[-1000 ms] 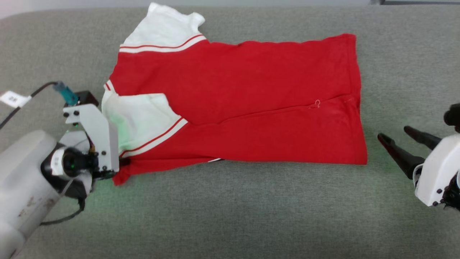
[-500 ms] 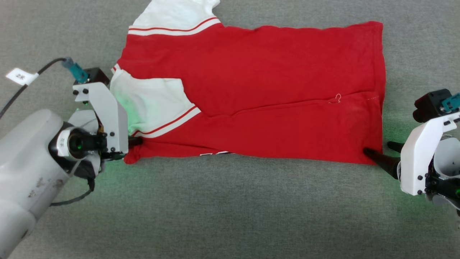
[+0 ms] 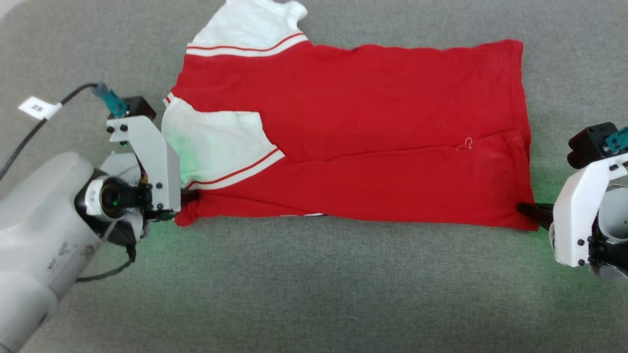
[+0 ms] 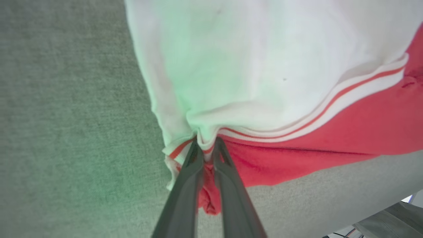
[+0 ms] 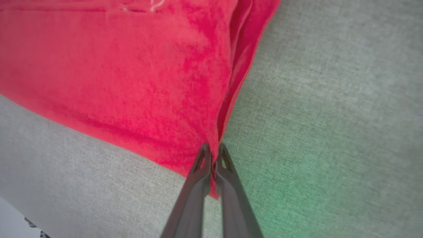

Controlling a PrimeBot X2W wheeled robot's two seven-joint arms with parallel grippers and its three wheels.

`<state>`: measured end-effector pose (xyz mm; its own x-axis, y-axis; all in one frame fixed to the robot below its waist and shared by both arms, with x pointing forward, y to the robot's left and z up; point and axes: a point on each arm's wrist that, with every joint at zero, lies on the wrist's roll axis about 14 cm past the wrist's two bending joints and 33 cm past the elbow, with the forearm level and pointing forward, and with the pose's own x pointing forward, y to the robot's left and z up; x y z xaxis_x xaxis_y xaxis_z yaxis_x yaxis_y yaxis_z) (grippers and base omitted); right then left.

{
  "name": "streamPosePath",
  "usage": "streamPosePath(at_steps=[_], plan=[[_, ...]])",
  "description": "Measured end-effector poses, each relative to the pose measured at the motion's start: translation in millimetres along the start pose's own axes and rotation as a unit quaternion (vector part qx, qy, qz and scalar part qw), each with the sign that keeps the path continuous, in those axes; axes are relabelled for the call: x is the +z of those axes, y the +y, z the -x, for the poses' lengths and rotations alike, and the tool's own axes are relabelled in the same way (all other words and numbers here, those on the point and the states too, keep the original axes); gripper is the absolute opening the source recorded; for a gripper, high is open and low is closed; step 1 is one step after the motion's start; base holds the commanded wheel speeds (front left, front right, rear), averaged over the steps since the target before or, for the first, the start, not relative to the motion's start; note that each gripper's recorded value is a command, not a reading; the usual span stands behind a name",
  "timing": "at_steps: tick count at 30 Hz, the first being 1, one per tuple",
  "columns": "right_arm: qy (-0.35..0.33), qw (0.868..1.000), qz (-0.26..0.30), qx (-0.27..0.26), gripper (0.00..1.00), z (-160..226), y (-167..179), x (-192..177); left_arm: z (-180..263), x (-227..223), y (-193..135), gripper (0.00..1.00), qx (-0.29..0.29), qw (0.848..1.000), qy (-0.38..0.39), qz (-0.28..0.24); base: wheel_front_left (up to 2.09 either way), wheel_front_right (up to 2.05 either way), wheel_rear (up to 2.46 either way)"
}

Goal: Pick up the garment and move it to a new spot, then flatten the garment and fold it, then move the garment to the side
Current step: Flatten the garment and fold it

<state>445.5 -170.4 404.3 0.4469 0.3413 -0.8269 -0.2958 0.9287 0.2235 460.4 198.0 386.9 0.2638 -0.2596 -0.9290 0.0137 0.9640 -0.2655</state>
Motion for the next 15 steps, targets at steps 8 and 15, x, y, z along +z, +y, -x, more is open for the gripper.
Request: streamPosePath(at_steps=[8,15], plan=[[-0.016,1.0,0.01,-0.003,0.0,22,3,1,19,-20,-1,0.0,0.008,1.0,0.018,-0.014,0.0,0.0,0.0],[-0.016,1.0,0.021,-0.004,0.0,41,8,-7,38,-39,-2,0.0,0.014,0.999,0.025,-0.027,0.0,0.0,0.0]])
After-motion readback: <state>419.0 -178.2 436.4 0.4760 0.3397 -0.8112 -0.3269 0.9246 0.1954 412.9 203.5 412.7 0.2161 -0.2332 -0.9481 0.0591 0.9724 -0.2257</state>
